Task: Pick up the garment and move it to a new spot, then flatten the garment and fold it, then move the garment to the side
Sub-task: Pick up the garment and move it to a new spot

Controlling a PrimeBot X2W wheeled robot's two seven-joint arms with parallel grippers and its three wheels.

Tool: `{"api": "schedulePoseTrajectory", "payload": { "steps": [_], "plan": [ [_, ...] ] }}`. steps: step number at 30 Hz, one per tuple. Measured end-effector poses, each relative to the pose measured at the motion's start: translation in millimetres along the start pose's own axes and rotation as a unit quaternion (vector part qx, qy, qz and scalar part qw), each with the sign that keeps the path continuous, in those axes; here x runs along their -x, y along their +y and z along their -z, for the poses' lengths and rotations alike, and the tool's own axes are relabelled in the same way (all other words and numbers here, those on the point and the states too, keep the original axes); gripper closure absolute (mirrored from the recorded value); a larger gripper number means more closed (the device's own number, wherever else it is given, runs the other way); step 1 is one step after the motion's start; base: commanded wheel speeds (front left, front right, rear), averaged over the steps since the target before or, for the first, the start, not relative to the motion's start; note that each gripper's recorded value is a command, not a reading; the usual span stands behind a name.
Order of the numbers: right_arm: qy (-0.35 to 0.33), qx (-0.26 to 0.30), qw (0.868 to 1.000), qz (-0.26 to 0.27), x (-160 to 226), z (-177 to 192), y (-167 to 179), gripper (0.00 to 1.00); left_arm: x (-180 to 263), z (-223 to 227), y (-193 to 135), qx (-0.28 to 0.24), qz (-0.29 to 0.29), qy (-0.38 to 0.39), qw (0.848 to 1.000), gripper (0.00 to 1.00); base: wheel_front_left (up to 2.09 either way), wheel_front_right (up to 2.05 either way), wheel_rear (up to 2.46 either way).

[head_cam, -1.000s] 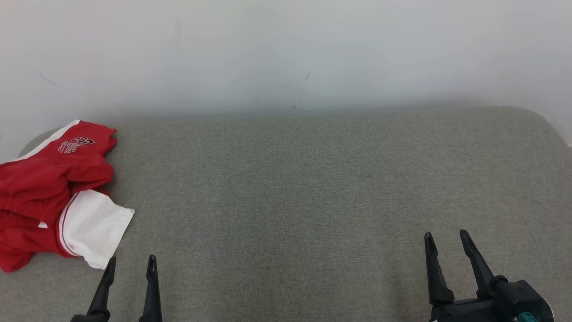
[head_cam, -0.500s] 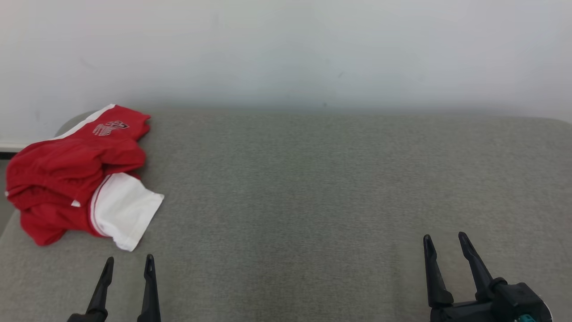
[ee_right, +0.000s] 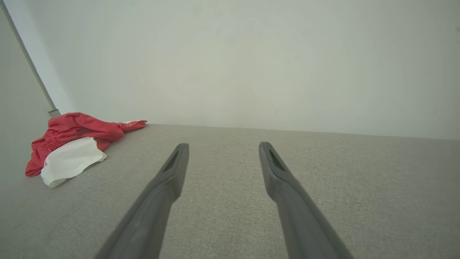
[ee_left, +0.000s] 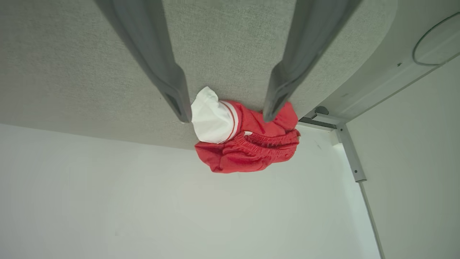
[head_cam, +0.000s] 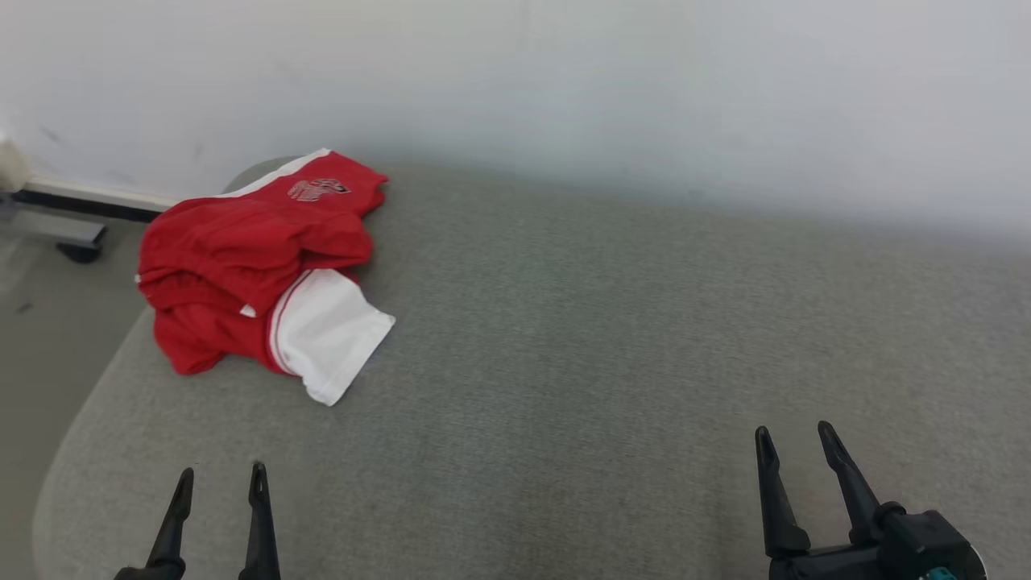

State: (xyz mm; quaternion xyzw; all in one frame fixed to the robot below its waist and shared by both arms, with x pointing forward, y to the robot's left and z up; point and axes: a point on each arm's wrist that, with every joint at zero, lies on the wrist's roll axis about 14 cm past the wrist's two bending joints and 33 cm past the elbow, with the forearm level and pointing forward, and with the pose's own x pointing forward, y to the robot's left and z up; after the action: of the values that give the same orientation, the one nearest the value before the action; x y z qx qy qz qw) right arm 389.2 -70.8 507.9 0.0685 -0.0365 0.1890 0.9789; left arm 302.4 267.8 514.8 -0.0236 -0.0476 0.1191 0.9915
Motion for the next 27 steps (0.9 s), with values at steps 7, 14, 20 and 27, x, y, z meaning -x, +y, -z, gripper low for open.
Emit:
{"api": "schedulePoseTrajectory", "payload": {
  "steps": [7,14,20,27],
  "plan": [
    [0.006,-0.004,0.999,-0.04,-13,5,25,0.0,17,-2,28,-0.004,-0.045,-0.002,0.999,0.0,0.0,0.0,0.0],
    [0.01,-0.008,0.997,-0.073,-21,8,46,0.0,32,-5,48,-0.009,-0.081,-0.003,0.997,0.0,0.0,0.0,0.0],
    [0.013,-0.01,0.995,-0.093,-26,10,60,0.0,43,-7,63,-0.015,-0.107,-0.004,0.994,0.0,0.0,0.0,0.0],
    [0.016,-0.013,0.995,-0.101,-30,14,64,0.0,43,-10,73,-0.014,-0.127,-0.006,0.992,0.0,0.0,0.0,0.0]
  ]
}}
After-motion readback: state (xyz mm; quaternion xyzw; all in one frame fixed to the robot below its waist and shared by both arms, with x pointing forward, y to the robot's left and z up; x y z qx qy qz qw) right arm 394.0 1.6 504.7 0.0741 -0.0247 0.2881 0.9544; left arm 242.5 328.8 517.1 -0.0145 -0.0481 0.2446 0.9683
